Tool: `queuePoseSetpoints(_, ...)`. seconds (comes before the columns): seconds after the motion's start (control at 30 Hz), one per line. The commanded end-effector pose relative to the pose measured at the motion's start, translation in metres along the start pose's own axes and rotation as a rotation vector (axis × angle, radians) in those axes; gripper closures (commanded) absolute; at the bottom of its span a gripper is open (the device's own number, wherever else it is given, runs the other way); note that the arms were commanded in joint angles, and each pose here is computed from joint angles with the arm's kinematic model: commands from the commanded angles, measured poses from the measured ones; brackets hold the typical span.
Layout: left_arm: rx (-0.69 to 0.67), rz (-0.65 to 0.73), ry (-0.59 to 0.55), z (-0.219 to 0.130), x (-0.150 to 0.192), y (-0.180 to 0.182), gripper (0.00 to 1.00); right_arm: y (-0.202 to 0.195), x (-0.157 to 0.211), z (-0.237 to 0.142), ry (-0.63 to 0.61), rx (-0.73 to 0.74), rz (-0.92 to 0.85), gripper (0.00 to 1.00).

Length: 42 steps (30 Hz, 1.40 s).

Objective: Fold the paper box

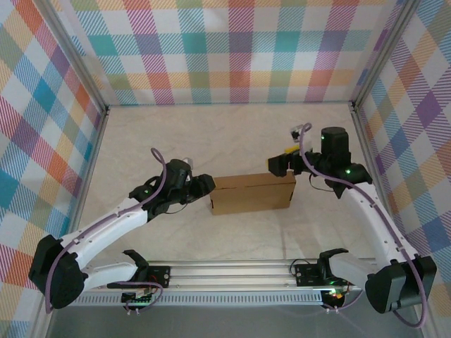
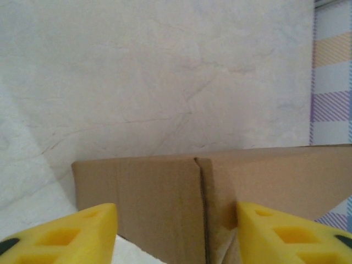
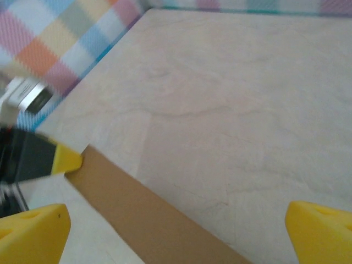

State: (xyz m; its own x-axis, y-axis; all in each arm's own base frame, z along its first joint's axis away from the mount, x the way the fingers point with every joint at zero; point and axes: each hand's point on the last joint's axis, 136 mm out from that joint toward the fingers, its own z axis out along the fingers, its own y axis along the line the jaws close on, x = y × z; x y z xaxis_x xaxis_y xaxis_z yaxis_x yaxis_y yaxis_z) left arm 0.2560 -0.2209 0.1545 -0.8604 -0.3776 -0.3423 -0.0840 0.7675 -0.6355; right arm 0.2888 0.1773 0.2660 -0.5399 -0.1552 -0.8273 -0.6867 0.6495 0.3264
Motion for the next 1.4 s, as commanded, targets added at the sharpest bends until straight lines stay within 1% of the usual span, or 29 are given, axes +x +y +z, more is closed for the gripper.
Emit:
queuePoseSetpoints(0.0, -0.316, 0.027, 0.173, -0.003, 0.040, 0.070, 0.35, 0.024, 0.017, 0.005, 0.074, -0.158, -0.303, 0.00)
queuePoseSetpoints(0.1, -0.274, 0.048, 0.157, -0.003, 0.025, 0.049, 0.18, 0.034, 0.026, 0.012, 0.128, -0.231, -0.405, 0.00)
queuePoseSetpoints(0.17, -0.258, 0.057, 0.142, -0.004, 0.012, 0.037, 0.09, 0.041, 0.035, 0.019, 0.169, -0.281, -0.497, 0.00)
queuePoseSetpoints(0.27, -0.236, 0.060, 0.093, -0.006, -0.012, 0.021, 0.02, 0.044, 0.039, 0.030, 0.204, -0.328, -0.577, 0.00)
queuePoseSetpoints(0.33, -0.212, 0.052, 0.066, -0.008, -0.026, 0.013, 0.00, 0.044, 0.042, 0.039, 0.241, -0.359, -0.600, 0.00)
queuePoseSetpoints(0.43, -0.192, 0.048, 0.023, -0.016, -0.048, 0.006, 0.00, 0.044, 0.053, 0.051, 0.330, -0.402, -0.633, 0.00)
queuePoseSetpoints(0.53, -0.189, 0.049, -0.005, -0.023, -0.061, 0.008, 0.00, 0.032, 0.059, 0.068, 0.401, -0.371, -0.661, 0.00)
queuePoseSetpoints(0.6, -0.189, 0.038, -0.008, -0.025, -0.065, 0.013, 0.00, 0.027, 0.064, 0.077, 0.437, -0.367, -0.678, 0.00)
queuePoseSetpoints(0.67, -0.192, 0.026, -0.011, -0.027, -0.067, 0.019, 0.00, 0.028, 0.071, 0.084, 0.489, -0.400, -0.675, 0.00)
queuePoseSetpoints(0.83, -0.218, 0.001, -0.017, -0.030, -0.071, 0.035, 0.00, 0.028, 0.098, 0.092, 0.611, -0.437, -0.643, 0.00)
queuePoseSetpoints(0.9, -0.214, -0.008, -0.018, -0.030, -0.071, 0.038, 0.00, 0.027, 0.104, 0.094, 0.634, -0.435, -0.635, 0.01)
queuePoseSetpoints(1.0, -0.211, -0.015, -0.010, -0.026, -0.070, 0.041, 0.00, 0.026, 0.099, 0.096, 0.611, -0.409, -0.650, 0.01)
queuePoseSetpoints(1.17, -0.213, -0.012, 0.010, -0.019, -0.068, 0.044, 0.00, 0.029, 0.051, 0.099, 0.433, -0.308, -0.711, 0.00)
queuePoseSetpoints(1.2, -0.213, -0.011, 0.013, -0.018, -0.067, 0.045, 0.00, 0.033, 0.045, 0.097, 0.415, -0.312, -0.712, 0.00)
queuePoseSetpoints(1.27, -0.213, -0.007, 0.018, -0.016, -0.067, 0.045, 0.00, 0.046, 0.039, 0.090, 0.389, -0.366, -0.695, 0.00)
queuePoseSetpoints(1.37, -0.216, -0.004, 0.023, -0.013, -0.066, 0.048, 0.00, 0.067, 0.055, 0.078, 0.401, -0.474, -0.685, 0.00)
